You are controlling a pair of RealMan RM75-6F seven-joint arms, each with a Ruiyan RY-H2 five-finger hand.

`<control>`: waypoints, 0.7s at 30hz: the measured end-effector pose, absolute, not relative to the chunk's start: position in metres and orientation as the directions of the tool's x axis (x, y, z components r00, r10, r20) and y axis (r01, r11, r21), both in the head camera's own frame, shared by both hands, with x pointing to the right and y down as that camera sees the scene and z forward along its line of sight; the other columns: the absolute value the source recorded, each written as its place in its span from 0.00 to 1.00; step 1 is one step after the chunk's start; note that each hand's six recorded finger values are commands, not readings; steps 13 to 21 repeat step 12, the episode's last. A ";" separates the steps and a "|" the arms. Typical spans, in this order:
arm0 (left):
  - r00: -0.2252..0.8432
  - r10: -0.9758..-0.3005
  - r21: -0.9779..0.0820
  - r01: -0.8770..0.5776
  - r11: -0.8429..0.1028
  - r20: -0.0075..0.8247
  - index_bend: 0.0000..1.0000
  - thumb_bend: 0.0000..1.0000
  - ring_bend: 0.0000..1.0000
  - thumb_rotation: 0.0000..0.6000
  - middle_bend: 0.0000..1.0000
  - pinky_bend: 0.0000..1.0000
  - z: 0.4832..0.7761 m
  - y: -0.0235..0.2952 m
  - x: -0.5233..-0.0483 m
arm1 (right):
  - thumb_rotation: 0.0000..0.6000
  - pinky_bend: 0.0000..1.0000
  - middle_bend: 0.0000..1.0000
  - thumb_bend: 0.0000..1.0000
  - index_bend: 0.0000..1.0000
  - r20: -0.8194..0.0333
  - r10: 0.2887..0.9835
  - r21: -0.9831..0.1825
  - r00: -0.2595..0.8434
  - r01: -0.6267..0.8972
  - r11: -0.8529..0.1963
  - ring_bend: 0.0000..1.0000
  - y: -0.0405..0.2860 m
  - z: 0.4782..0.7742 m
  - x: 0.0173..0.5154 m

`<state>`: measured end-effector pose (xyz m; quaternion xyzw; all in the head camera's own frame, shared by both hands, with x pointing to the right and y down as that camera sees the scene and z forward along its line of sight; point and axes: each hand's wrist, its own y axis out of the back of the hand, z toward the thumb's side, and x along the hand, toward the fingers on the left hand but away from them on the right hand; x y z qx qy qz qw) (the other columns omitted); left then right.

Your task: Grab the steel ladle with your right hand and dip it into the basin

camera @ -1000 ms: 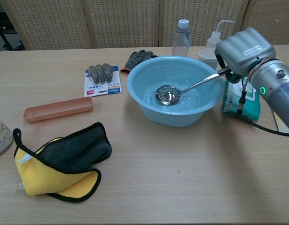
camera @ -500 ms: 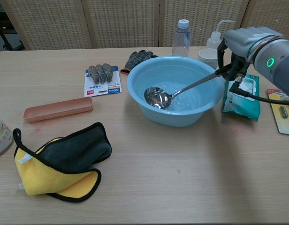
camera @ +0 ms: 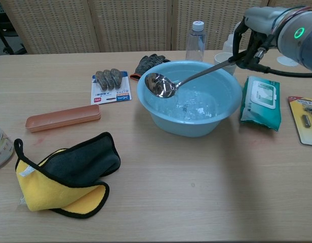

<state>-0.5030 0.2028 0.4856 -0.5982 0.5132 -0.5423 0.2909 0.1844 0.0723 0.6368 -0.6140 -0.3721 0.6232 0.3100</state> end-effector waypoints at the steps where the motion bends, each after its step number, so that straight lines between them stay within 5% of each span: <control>1: -0.115 -0.930 -0.905 -0.299 -0.304 0.350 0.00 0.00 0.00 1.00 0.00 0.00 0.486 0.203 -0.503 | 1.00 1.00 1.00 1.00 0.90 -0.535 0.843 -0.844 -0.054 0.082 -0.530 0.95 0.071 0.634 0.184; 21: -0.112 -0.931 -0.905 -0.300 -0.300 0.346 0.00 0.00 0.00 1.00 0.00 0.00 0.484 0.204 -0.503 | 1.00 1.00 1.00 1.00 0.90 -0.499 0.862 -0.867 -0.086 0.056 -0.496 0.95 0.057 0.611 0.182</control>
